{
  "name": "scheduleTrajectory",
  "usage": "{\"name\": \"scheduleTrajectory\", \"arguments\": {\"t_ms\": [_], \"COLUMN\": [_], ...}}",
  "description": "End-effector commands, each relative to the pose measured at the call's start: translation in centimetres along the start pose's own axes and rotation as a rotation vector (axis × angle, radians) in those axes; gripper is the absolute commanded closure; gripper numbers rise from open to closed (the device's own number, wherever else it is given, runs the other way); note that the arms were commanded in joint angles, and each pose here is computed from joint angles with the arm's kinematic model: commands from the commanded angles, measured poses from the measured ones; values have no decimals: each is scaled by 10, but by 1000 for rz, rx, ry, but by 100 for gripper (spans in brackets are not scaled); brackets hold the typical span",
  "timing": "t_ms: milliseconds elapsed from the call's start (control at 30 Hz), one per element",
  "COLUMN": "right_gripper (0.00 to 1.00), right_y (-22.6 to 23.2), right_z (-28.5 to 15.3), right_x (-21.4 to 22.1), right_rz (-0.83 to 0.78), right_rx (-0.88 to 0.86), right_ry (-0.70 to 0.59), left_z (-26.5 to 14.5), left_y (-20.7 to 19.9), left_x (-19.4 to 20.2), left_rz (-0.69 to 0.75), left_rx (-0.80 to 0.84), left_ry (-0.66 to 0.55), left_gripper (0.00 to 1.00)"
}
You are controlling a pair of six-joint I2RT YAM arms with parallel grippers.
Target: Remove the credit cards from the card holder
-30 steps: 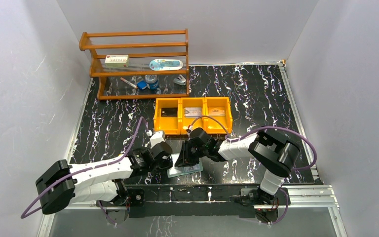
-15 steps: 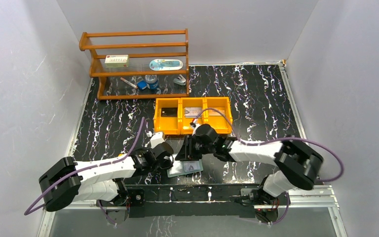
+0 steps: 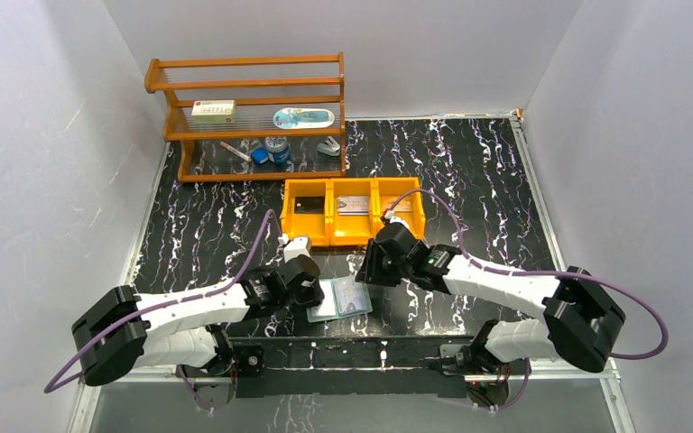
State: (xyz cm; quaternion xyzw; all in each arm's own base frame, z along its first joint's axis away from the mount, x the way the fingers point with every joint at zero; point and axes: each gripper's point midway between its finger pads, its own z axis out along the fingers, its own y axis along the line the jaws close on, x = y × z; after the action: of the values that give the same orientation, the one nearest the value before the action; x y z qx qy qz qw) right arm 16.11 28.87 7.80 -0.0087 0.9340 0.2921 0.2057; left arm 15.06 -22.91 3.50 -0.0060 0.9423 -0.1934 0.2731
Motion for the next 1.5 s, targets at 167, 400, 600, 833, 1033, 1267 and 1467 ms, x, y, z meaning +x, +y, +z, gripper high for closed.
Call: {"name": "scheduleTrajectory", "arguments": {"t_ms": [167, 400, 600, 833, 1033, 1267, 1467], "right_gripper": [57, 60, 63, 63, 63, 63, 64], "right_y": [1, 8, 7, 6, -8, -12, -18], "right_z": [1, 15, 20, 25, 33, 36, 37], "right_x": [-3, 10, 17, 23, 32, 39, 45], "right_rz": [-17, -12, -13, -3, 3, 21, 59], "right_rx": [-35, -89, -95, -105, -49, -50, -37], "right_ry": [13, 79, 117, 137, 173, 195, 203], "left_z": [-14, -9, -3, 3, 5, 9, 17], "left_y": [-36, -48, -42, -38, -34, -29, -16], "left_x": [-17, -13, -6, -1, 2, 6, 15], "left_rz": [32, 38, 40, 41, 43, 31, -66], "left_rx": [147, 192, 170, 148, 132, 121, 130], "left_ry": [-24, 4, 25, 42, 54, 58, 93], "left_gripper": [75, 72, 71, 71, 71, 71, 71]}}
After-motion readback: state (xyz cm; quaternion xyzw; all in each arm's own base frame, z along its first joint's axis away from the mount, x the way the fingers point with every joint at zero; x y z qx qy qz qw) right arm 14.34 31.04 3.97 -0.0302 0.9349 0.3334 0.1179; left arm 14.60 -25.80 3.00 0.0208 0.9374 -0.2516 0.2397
